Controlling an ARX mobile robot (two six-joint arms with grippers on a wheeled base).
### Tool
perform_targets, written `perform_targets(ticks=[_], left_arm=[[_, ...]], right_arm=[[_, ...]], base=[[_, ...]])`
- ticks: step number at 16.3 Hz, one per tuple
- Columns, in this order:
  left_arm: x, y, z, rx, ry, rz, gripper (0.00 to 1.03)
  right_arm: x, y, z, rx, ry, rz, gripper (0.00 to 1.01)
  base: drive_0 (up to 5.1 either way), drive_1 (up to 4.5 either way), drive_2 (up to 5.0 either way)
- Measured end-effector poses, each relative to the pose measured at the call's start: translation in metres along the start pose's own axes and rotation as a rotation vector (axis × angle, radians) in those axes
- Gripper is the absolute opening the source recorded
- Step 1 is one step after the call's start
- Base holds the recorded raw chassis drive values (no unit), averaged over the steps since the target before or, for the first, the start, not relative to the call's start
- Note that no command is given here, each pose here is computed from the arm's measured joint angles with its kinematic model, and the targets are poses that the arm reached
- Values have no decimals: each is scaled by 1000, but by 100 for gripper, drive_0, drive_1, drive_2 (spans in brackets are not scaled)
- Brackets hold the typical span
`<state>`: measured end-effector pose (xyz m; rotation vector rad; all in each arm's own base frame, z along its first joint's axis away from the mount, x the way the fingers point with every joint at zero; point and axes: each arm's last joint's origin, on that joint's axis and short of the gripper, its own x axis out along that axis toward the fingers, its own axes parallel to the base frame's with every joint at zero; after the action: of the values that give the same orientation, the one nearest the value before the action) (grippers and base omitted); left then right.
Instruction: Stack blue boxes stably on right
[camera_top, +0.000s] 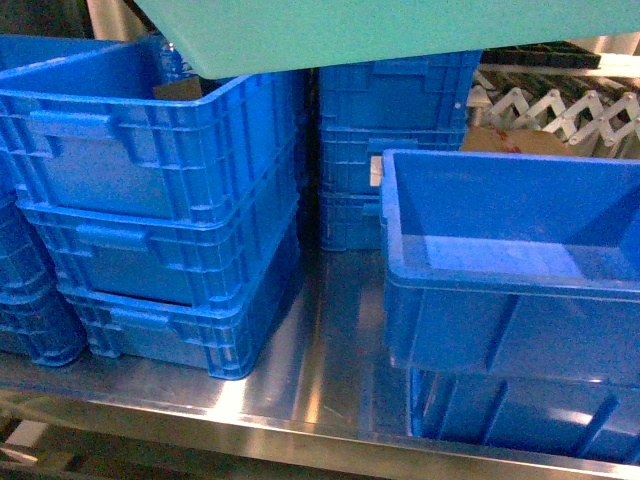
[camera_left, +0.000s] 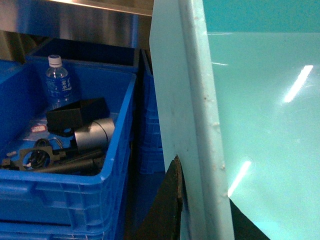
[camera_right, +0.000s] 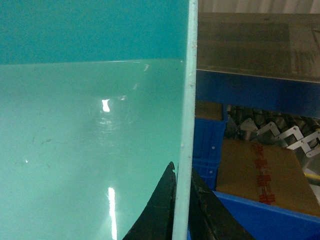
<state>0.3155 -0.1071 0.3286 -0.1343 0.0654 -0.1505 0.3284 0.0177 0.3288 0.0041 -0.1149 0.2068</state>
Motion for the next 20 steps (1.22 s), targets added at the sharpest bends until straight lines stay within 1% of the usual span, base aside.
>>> perform_targets(ticks=[10, 17, 18, 20], left_arm=[[0, 0, 0, -1, -1, 3, 5], [0, 1, -1, 1, 7, 3, 5], [0, 0, 0, -1, -4, 2, 5], [-1, 1, 1, 0, 0, 3, 5]], right_arm=[[0, 0, 0, 0, 0, 5, 7], [0, 0, 0, 1, 2, 3, 7], [-1, 1, 2, -2, -11, 4, 7], [-1, 1, 1, 0, -3, 3, 7]], base=[[463, -399, -39], [-186, -186, -186], [-186, -186, -186], [-186, -186, -186]])
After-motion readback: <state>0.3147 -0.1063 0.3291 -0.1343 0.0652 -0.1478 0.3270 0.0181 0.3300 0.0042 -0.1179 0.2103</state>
